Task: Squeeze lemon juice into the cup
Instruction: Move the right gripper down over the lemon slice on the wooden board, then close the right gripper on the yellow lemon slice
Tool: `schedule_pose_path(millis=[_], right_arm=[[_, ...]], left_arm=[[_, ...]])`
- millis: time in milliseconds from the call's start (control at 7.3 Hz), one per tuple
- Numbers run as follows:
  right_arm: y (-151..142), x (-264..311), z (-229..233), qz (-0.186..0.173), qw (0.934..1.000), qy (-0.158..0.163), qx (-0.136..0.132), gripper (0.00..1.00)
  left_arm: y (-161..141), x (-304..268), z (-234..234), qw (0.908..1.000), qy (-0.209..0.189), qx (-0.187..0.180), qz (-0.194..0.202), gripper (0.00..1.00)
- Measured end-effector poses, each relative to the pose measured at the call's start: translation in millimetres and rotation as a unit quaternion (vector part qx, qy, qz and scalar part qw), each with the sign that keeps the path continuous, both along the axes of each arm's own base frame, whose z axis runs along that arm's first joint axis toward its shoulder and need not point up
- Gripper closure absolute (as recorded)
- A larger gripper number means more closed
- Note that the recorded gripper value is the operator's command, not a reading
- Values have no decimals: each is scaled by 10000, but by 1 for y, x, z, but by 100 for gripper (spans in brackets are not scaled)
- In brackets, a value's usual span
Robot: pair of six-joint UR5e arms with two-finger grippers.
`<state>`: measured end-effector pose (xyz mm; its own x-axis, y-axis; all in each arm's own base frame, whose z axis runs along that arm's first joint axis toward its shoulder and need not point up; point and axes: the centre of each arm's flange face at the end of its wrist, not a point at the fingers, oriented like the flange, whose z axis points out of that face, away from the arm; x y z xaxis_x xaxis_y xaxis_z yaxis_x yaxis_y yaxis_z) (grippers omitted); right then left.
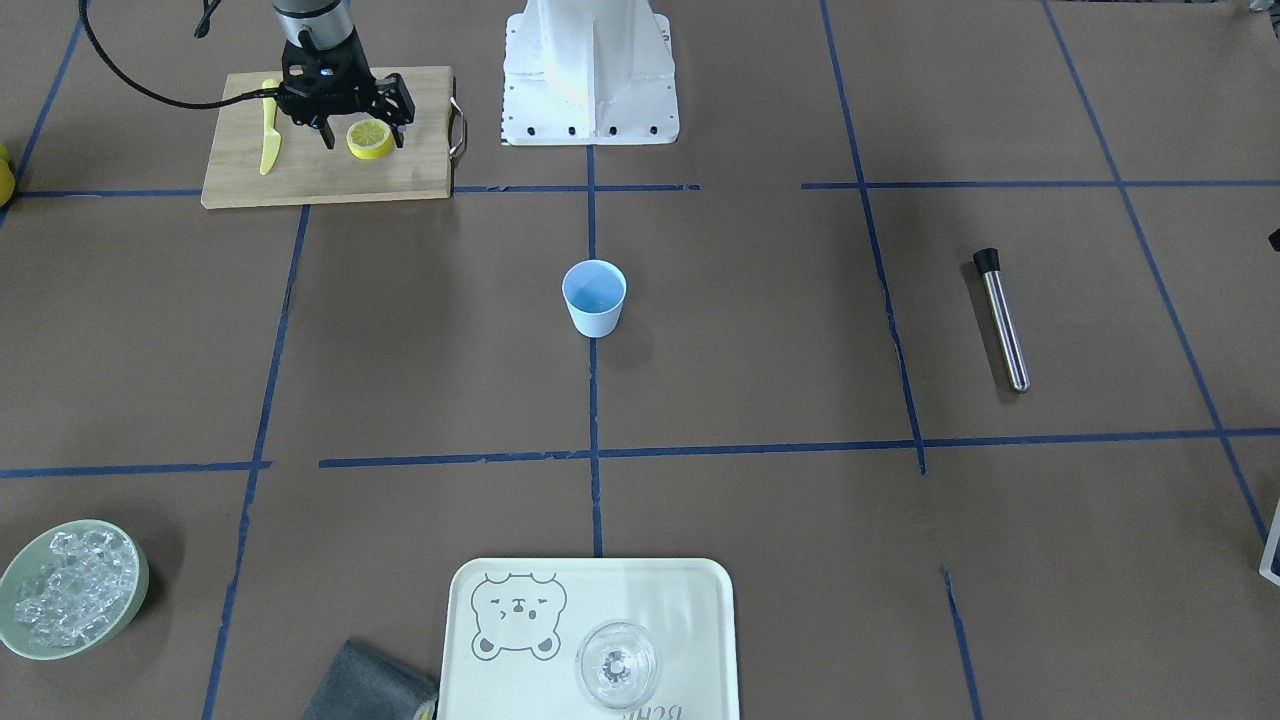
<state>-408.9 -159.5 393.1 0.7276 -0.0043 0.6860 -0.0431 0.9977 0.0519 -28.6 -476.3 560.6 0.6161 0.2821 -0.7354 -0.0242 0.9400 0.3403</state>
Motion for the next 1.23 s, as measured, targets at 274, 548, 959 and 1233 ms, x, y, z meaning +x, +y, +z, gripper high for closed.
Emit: schedule_pose_path(millis=[274, 548, 959, 1233], right_arm=[[6, 1, 5, -87, 9999, 36, -63, 0], [11, -2, 6, -163, 9998, 40, -77, 0], [20, -9, 11, -264, 9996, 96, -78, 4], [21, -10, 13, -283, 9995, 116, -80, 9]], left_arm=[[0, 0, 0, 10000, 0, 4, -1, 0], [0, 0, 0, 10000, 0, 4, 0, 0], [0, 0, 0, 10000, -1, 11, 4, 0], [0, 0, -1, 10000, -1, 20, 3, 0]])
